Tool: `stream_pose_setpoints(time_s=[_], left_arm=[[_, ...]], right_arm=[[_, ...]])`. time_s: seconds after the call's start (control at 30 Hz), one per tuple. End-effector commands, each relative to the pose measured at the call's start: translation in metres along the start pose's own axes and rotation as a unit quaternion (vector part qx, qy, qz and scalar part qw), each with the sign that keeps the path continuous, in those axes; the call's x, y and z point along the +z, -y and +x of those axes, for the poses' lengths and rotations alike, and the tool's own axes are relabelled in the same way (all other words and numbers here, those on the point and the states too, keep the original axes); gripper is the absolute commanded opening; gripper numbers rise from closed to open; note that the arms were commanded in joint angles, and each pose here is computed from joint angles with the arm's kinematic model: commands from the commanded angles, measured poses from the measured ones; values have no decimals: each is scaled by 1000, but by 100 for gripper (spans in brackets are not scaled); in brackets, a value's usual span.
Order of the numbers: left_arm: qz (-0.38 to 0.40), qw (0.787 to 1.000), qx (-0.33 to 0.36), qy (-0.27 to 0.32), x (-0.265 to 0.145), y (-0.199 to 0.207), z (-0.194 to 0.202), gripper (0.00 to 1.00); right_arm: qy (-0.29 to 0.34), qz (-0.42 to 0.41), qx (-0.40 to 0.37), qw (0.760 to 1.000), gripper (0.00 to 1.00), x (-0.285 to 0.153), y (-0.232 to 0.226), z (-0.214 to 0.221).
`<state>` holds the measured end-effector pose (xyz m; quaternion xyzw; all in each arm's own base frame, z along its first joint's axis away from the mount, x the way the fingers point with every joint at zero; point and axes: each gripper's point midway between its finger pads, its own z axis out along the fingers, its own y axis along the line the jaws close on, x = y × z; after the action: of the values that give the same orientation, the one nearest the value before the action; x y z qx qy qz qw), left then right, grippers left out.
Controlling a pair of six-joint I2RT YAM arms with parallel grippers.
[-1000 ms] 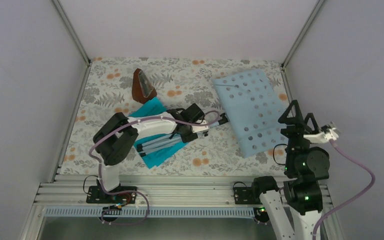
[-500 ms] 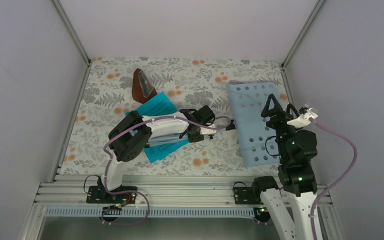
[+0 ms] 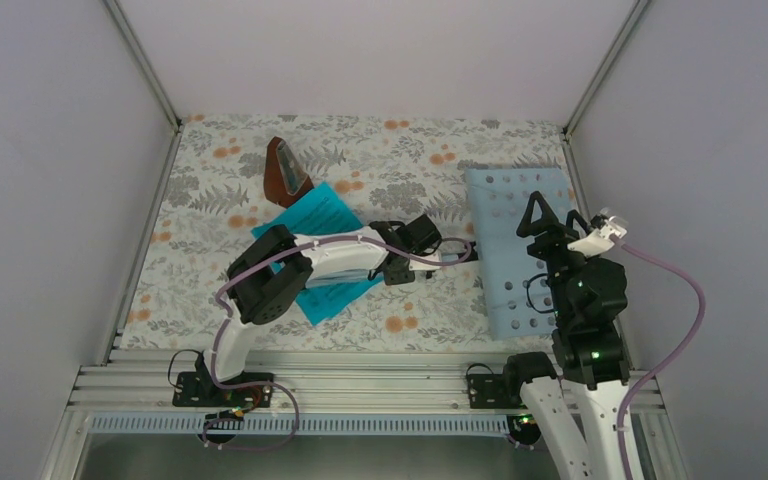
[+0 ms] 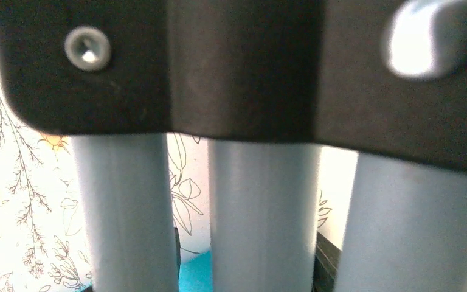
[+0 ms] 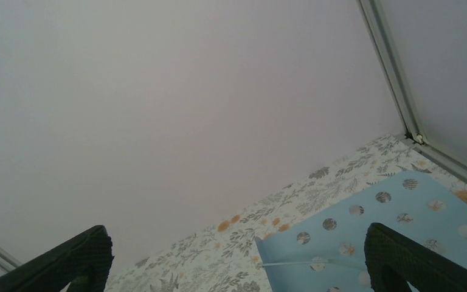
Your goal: Pack up the instrument practice props
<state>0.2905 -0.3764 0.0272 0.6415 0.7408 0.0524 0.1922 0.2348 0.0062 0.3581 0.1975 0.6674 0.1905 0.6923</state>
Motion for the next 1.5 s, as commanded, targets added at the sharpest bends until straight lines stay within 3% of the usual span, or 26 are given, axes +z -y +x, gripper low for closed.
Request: stream_pose_setpoints(time_s=[0.0, 0.3, 0.5, 0.67, 0.77, 0.87, 0.97, 1.13, 1.23, 1.4, 1.47], left_arm=[[-28, 993, -30, 108, -23, -20, -58, 50], [-27, 994, -28, 107, -22, -15, -55, 63], [-40, 984, -54, 166, -56, -28, -72, 80], [-40, 958, -111, 261, -116, -61, -82, 98], [-37, 937, -162, 308, -145, -91, -66, 100], [-53, 910, -231, 341, -163, -124, -24, 100], [-91, 871, -322, 360, -173, -167, 38, 100], [-188, 771, -491, 358, -189, -224, 180, 100], [-243, 710, -559, 352, -201, -231, 259, 100], [-348, 585, -645, 346, -216, -212, 378, 100], [-391, 564, -647, 332, -213, -200, 399, 100]], right_arm=[[7, -8, 6, 1000, 98, -1, -1, 0], [7, -7, 10, 1000, 98, 0, 1, 2], [7, -24, -15, 1000, 98, 4, -7, 1], [-51, -49, -94, 993, 100, 35, -26, 13], [-106, -23, -139, 984, 100, 65, -19, 32], [-115, 39, -165, 979, 100, 86, 7, 40], [-89, 70, -153, 982, 99, 94, 32, 39], [-68, 105, -100, 987, 100, 108, 91, 59], [-57, 117, -93, 987, 100, 110, 118, 69], [38, 112, -163, 979, 100, 90, 131, 67], [60, 96, -185, 976, 99, 83, 130, 72]])
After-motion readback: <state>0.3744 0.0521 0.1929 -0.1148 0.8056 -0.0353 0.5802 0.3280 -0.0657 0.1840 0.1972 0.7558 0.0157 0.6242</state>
